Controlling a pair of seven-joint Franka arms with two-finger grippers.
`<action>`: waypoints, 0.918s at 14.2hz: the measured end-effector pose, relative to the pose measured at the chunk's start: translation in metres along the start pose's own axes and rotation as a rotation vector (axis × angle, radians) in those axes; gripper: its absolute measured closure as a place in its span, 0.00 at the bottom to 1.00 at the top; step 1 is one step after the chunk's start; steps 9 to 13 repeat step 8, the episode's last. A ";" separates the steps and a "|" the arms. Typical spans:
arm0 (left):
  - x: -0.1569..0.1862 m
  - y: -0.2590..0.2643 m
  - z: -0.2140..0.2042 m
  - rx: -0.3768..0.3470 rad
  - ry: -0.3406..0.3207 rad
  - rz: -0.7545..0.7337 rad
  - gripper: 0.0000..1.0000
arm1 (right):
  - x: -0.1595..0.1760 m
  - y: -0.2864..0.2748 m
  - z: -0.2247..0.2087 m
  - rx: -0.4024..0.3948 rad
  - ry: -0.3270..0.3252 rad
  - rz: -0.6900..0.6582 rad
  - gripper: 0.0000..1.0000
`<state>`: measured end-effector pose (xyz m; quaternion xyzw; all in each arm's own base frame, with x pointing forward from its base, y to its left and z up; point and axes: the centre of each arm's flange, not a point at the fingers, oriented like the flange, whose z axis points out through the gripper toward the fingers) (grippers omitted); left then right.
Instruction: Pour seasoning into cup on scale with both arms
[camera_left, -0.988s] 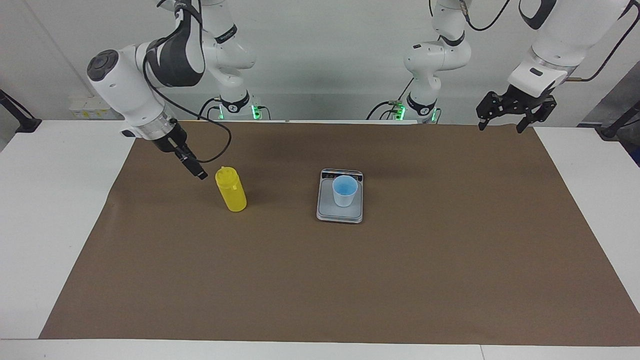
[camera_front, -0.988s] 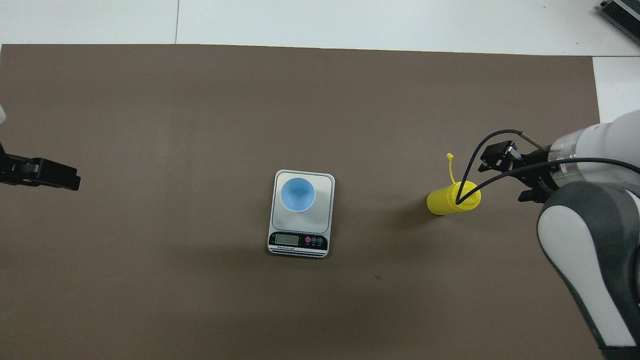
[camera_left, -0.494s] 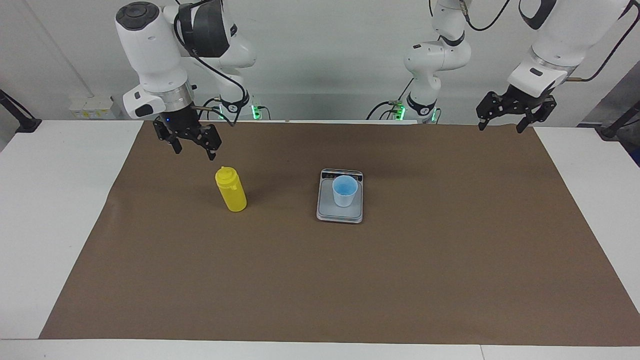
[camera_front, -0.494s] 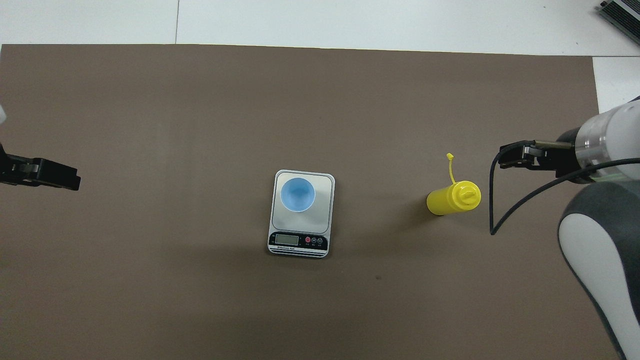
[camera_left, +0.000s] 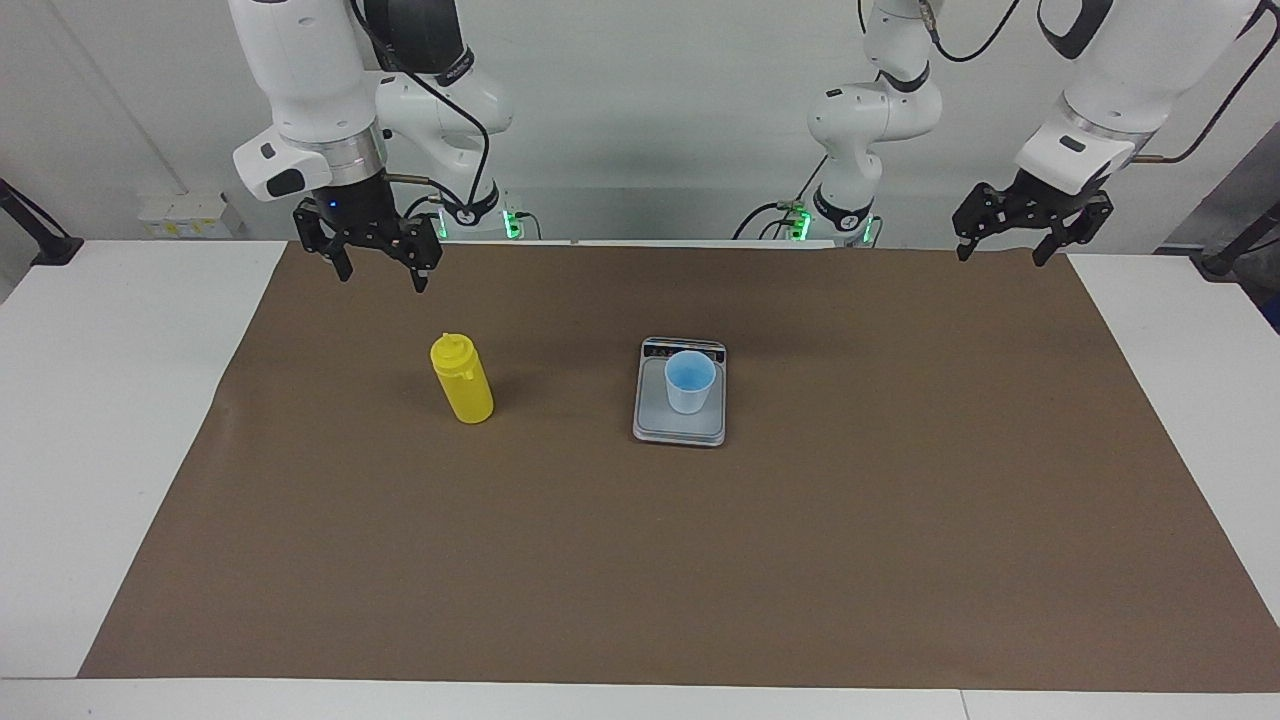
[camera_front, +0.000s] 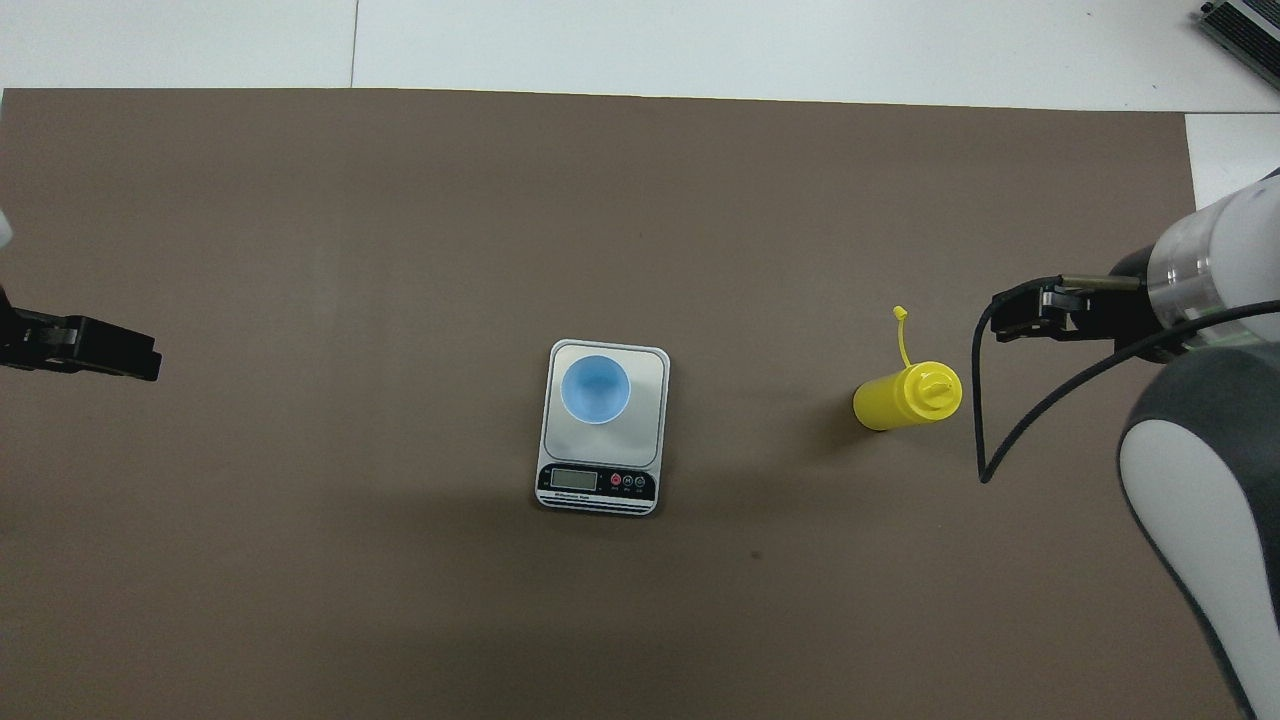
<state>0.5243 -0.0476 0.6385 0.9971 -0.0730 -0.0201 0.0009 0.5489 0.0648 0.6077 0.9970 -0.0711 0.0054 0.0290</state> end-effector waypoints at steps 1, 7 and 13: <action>0.000 0.000 0.000 0.000 0.000 0.000 0.00 | -0.001 0.000 0.002 0.009 -0.015 0.002 0.00; 0.000 0.000 0.000 0.000 0.000 0.000 0.00 | -0.003 -0.001 0.003 0.030 -0.036 0.005 0.00; 0.000 0.000 0.000 0.000 0.000 0.000 0.00 | -0.003 -0.001 0.003 0.030 -0.036 0.005 0.00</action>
